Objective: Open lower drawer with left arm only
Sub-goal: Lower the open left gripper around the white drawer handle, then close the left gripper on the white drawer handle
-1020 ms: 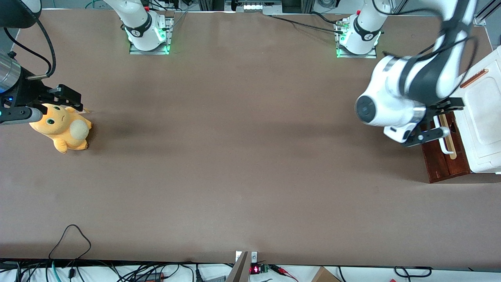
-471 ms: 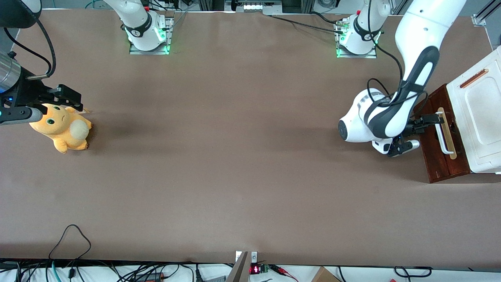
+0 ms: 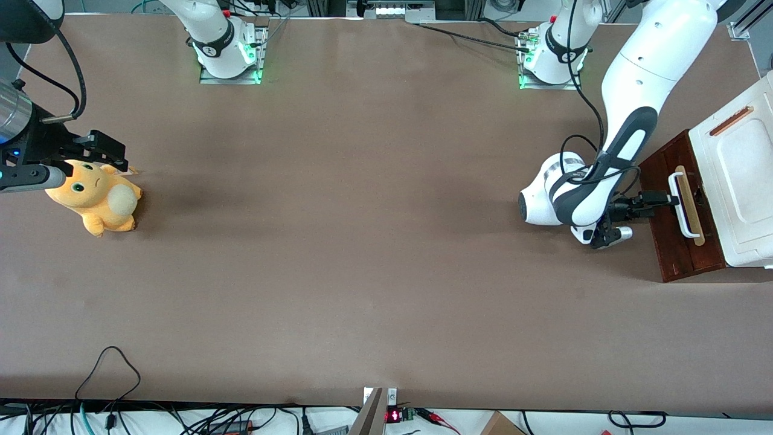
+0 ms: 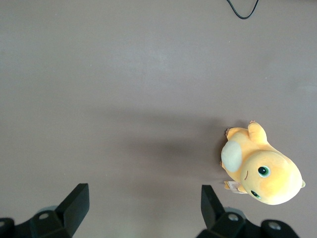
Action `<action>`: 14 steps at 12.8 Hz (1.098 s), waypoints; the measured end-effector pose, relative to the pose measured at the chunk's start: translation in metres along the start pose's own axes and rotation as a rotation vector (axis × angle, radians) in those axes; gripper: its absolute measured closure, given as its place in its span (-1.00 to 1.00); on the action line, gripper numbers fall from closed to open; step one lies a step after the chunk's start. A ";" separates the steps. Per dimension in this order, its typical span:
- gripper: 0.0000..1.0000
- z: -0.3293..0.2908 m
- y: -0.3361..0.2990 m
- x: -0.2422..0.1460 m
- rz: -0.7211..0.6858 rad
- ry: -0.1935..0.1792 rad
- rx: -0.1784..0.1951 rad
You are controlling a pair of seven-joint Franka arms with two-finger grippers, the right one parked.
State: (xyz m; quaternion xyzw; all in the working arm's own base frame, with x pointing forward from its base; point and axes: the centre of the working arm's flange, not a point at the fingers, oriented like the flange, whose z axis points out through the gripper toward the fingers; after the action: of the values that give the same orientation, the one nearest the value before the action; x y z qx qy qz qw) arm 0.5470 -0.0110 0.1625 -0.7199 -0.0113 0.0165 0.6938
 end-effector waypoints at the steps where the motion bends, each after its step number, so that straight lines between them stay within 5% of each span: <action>1: -0.77 0.004 0.001 0.002 -0.002 0.008 0.008; 7: -0.44 0.038 0.024 -0.004 0.015 -0.044 0.011; 14: -0.19 0.039 0.023 -0.001 0.001 -0.033 0.027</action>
State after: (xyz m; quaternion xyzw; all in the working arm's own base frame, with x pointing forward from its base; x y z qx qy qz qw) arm 0.5439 0.0271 0.1384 -0.7102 -0.0221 0.0290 0.7030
